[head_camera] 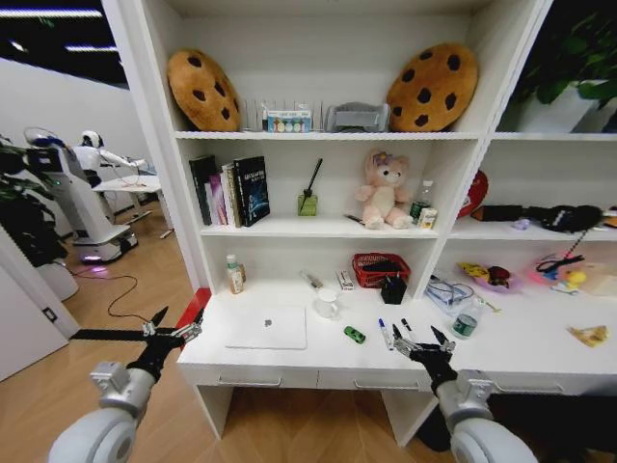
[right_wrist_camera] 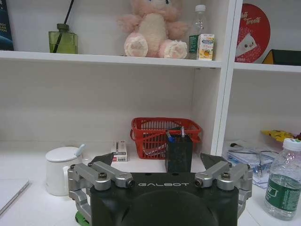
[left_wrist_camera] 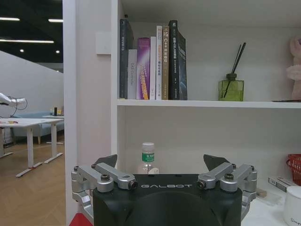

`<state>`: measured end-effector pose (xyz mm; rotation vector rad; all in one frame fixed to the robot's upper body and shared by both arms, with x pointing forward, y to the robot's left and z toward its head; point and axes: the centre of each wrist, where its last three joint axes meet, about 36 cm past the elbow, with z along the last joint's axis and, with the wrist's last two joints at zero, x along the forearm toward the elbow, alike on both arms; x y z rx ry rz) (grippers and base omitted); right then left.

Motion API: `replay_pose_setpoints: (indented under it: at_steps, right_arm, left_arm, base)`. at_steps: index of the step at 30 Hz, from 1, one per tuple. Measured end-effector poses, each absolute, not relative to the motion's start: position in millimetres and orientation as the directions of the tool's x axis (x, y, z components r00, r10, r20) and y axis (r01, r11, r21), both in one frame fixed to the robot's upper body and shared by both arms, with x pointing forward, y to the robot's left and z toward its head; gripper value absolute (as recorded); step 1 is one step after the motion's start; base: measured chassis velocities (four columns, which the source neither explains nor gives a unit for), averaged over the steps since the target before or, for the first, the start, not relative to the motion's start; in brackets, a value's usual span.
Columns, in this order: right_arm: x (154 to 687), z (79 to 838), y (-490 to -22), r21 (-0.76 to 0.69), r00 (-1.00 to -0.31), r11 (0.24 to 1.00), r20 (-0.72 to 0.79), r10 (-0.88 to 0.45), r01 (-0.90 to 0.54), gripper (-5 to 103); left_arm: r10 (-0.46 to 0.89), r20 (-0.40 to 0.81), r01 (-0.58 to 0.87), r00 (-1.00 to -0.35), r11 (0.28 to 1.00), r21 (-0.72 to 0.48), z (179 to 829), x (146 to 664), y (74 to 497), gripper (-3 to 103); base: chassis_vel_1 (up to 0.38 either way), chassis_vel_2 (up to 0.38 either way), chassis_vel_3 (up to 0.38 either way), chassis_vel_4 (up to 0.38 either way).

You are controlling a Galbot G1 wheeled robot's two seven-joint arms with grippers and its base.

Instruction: Organize the objects on the table.

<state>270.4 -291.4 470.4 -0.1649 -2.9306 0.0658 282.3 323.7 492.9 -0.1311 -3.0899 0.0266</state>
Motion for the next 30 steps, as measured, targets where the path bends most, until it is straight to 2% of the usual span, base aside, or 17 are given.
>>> replay_pose_setpoints:
  at_steps: [19, 30]
  right_arm:
    - [269.5, 479.2, -292.6, -0.034, -0.966, 0.994, 0.231, 0.112, 0.107, 100]
    - [273.7, 475.3, -292.8, -0.034, -0.966, 0.994, 0.234, 0.112, 0.107, 100]
  left_arm:
    - [0.08, 0.048, 0.08, -0.996, 0.997, -0.02, 492.6, 282.9, 318.9, 100]
    - [0.08, 0.049, 0.079, -0.996, 0.997, -0.021, 492.2, 283.4, 318.9, 100]
  base:
    - [0.0, 0.0, 0.0, 0.0]
    - [-0.125, -0.141, 0.134, 0.124]
